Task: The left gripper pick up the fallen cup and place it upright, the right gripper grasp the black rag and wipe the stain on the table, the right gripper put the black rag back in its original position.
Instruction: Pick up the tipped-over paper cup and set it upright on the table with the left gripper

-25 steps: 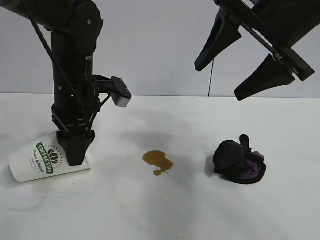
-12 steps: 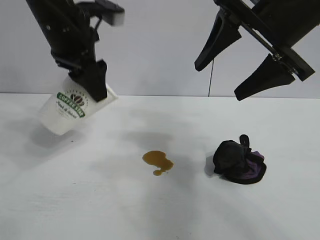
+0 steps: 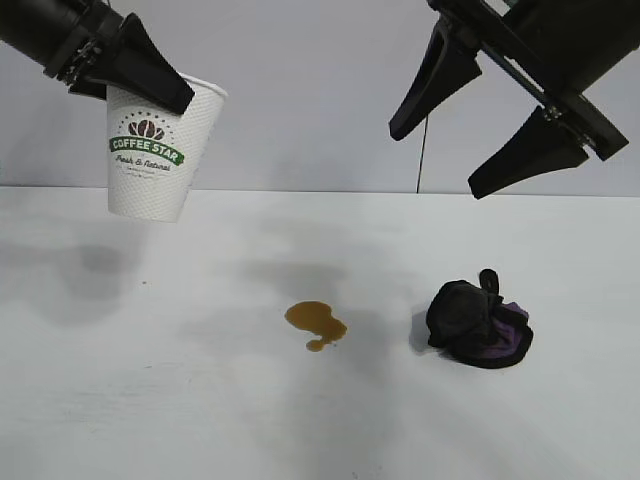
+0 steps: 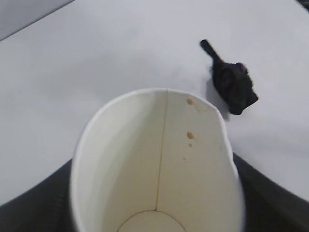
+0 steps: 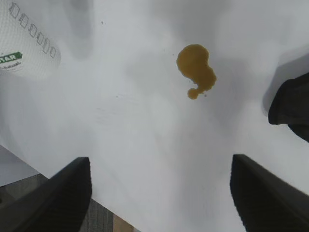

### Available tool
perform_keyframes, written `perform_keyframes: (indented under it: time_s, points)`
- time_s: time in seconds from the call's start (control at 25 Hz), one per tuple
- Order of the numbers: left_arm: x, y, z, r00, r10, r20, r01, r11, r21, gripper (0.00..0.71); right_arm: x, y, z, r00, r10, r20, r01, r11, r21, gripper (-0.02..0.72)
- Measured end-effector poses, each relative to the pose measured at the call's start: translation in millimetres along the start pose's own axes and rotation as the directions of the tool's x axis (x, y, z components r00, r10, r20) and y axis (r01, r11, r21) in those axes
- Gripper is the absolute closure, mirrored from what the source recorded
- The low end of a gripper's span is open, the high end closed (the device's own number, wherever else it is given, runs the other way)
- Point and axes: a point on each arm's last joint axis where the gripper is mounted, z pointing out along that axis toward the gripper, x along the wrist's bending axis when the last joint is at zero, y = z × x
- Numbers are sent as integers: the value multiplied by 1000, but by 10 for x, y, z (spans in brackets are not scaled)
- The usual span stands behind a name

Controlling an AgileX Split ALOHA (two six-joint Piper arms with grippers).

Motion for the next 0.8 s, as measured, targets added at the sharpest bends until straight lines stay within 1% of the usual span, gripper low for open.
perform_keyframes:
  time_s: [0.28, 0.44, 0.56, 0.72, 0.8]
  points:
    - [-12, -227, 61, 996, 56, -67, -58, 998, -24, 203, -1, 4, 0, 1000, 0, 1, 0, 1000, -5, 159]
    - [-29, -355, 82, 993, 80, -90, -80, 997, -2, 203, -1, 5, 0, 1000, 0, 1, 0, 1000, -6, 159]
    - [-43, -465, 99, 989, 82, -121, -82, 997, 4, 203, -2, 6, 0, 1000, -1, 2, 1, 1000, -7, 159]
    - [-79, -592, 117, 981, 104, -165, -109, 994, -25, 203, -3, 9, 0, 1000, -2, 3, 3, 1000, -10, 159]
    - [-118, -686, 126, 974, 150, -168, -153, 988, -6, 203, -3, 10, 0, 1000, -4, 3, 4, 1000, -12, 159]
